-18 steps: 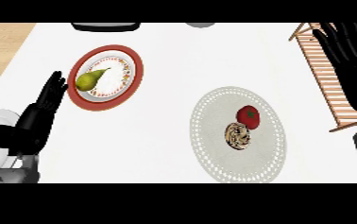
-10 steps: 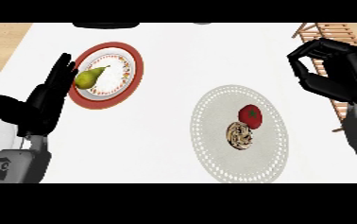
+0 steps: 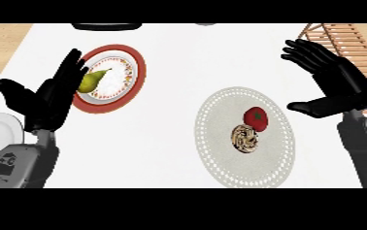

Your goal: Pick the cupcake from the placemat and place it in the tiered shelf

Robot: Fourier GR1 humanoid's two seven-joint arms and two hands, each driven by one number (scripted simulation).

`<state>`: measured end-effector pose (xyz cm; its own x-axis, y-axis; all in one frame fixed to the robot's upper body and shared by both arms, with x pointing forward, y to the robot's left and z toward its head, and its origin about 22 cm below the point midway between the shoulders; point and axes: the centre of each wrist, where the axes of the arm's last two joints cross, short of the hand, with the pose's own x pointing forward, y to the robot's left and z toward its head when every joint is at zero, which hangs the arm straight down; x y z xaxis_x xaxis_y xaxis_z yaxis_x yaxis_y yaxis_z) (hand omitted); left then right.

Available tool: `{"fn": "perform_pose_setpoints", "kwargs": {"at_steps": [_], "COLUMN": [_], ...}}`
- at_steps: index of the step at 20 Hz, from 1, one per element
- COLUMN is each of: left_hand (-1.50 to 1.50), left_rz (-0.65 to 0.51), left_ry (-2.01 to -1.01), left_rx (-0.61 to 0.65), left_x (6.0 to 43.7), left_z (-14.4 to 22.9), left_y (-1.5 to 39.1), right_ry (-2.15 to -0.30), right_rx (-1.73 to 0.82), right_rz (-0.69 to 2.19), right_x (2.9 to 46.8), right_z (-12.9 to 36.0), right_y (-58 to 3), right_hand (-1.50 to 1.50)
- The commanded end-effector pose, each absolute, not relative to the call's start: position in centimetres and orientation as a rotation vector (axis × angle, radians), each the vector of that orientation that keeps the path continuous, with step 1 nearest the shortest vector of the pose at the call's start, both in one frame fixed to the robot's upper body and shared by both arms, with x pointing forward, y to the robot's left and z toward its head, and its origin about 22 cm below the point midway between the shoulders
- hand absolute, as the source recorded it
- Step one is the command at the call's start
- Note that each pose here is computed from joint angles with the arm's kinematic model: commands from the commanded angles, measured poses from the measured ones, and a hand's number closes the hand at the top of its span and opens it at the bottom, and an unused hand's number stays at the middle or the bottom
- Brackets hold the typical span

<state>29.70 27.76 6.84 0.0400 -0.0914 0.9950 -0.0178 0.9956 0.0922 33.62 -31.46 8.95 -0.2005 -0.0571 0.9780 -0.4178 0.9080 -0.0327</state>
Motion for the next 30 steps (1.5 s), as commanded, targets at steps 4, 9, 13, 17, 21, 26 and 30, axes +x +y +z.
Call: {"fn": "perform_pose_setpoints", "kwargs": {"at_steps": [4, 9, 13, 17, 21, 26, 30], "left_hand": [0.00, 0.00, 0.00, 0.00, 0.00, 0.00, 0.00], "left_rz": [-0.059, -0.039, -0.067, -0.064, -0.047, -0.060, -0.047], "left_ry": [-1.518, -1.508, -1.508, -1.522, -1.521, -1.534, -1.515], "left_rx": [0.063, 0.080, 0.092, 0.061, 0.079, 0.096, 0.060], "left_x": [29.9, 30.0, 29.6, 29.9, 29.7, 29.5, 29.4], "left_z": [6.2, 6.3, 6.1, 6.7, 6.6, 6.5, 5.1], "left_y": [26.5, 27.5, 27.9, 27.5, 28.8, 28.6, 28.4], "right_ry": [-1.538, -1.425, -1.408, -1.332, -1.282, -1.133, -1.083], "right_rx": [0.297, -0.137, -0.385, -0.429, -0.428, -0.548, -0.605], "right_rz": [0.788, 1.279, 1.444, 1.436, 1.474, 1.576, 1.613], "right_x": [33.4, 31.8, 29.8, 29.2, 27.1, 26.4, 25.9], "right_z": [14.3, 20.1, 19.8, 17.7, 16.4, 14.3, 13.3], "right_y": [-31.2, -29.0, -25.1, -20.0, -18.2, -15.1, -15.9], "right_hand": [-1.50, -1.50, -1.50, -1.50, -1.50, -1.50, -1.50]}}
